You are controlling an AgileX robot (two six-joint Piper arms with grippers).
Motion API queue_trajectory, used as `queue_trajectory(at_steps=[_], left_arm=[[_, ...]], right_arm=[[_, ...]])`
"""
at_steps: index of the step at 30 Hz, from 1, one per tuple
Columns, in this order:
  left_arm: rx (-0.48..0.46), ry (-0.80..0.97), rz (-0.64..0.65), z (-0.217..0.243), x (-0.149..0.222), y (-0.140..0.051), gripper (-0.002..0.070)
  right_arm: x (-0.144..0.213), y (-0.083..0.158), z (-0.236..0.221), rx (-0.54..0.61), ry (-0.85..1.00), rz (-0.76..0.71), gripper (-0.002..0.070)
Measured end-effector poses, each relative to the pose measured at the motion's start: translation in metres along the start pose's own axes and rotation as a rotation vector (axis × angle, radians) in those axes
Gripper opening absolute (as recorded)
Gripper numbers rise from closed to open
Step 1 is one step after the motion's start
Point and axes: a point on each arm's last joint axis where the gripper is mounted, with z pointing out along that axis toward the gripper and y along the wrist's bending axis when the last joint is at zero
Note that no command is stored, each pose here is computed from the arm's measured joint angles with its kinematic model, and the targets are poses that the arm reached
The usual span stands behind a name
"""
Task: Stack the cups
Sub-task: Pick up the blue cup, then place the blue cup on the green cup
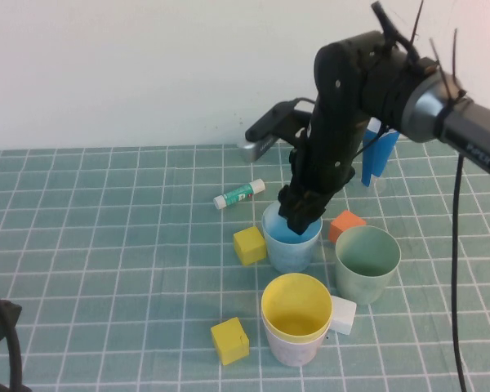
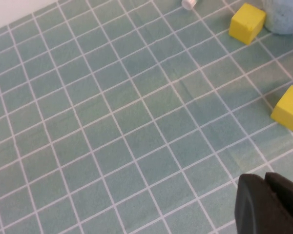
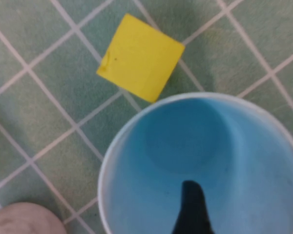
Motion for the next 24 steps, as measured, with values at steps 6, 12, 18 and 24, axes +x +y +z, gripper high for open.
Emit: queue_trajectory(at_steps=[6,12,18,24], left_arm=[[-0.005,0.002,-0.004,0.0,0.0,0.0,-0.0001],[-0.006,0.005,-0.021,0.0,0.0,0.001,-0.0001],[-0.006,0.004,-0.054,0.0,0.0,0.001,-0.0001],[-0.006,0.004,-0.069,0.0,0.0,0.001,-0.0001]], right_arm=[[0.001,-0.001,0.021,-0.016,0.038,0.003,0.0232],[-0.009,-0.004,0.005,0.012,-0.022,-0.002,0.0022],[-0.011,-0.001,-0.049,0.057,-0.134,-0.009,0.0016],[0.011,0.015,-0.162,0.144,-0.34,-0.023,0.0016]])
